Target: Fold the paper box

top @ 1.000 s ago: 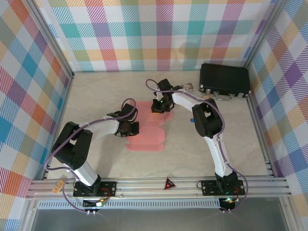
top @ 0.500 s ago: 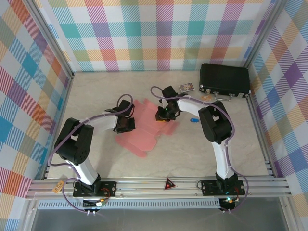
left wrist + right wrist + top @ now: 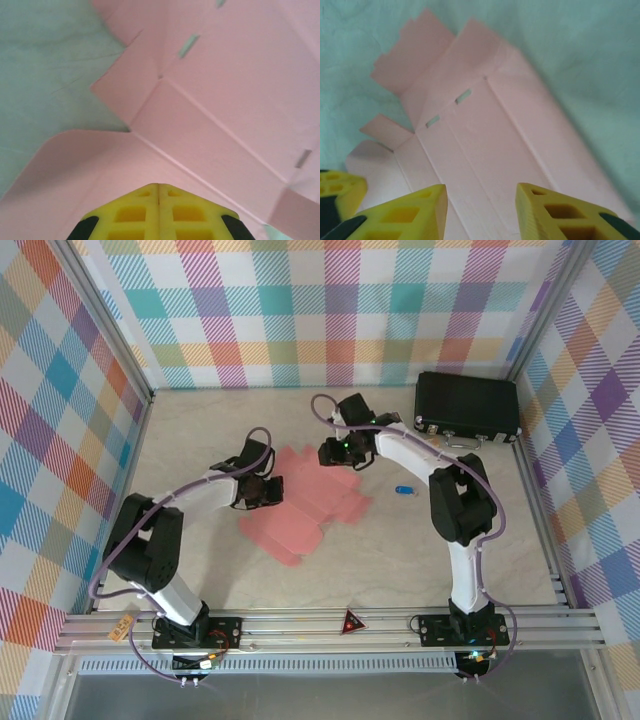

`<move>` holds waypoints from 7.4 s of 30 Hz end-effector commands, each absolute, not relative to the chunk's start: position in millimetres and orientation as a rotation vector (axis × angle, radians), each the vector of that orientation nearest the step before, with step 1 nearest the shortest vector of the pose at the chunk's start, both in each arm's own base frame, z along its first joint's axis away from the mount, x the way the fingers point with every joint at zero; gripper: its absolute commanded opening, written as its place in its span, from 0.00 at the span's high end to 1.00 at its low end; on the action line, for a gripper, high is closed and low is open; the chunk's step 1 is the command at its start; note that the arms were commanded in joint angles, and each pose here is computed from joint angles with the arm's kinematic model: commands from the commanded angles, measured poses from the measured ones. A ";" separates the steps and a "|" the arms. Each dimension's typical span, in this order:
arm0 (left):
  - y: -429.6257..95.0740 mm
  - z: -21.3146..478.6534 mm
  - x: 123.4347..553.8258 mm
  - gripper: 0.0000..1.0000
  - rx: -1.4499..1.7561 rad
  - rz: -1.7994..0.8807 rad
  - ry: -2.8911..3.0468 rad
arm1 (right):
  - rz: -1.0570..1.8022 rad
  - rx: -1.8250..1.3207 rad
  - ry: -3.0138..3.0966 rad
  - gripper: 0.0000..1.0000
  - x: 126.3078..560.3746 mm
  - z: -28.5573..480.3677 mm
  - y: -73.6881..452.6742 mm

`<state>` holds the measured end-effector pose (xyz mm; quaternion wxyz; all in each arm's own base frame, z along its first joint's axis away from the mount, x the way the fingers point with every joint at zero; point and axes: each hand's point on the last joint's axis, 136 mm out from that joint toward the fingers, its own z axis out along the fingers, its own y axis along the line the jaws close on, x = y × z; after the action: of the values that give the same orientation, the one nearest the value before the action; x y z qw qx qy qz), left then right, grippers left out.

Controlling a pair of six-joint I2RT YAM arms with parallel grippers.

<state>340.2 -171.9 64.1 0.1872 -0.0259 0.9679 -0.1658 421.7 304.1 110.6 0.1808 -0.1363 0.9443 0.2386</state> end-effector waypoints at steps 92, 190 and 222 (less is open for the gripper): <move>-235.8 48.9 365.6 0.88 -0.133 -0.692 2.672 | 0.101 -1.241 2.087 0.98 459.4 127.2 287.2; -212.2 51.6 361.4 0.72 -0.287 -0.749 2.565 | -0.594 -1.489 1.225 0.96 446.7 104.3 333.2; -45.7 97.2 467.8 0.63 -0.523 -0.352 2.449 | -0.588 -1.497 1.199 0.97 448.1 110.9 342.6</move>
<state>455.3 -36.9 99.5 0.3116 -0.2236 0.9162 -0.1158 453.3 333.6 120.3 0.5474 -0.6125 0.5088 -0.2575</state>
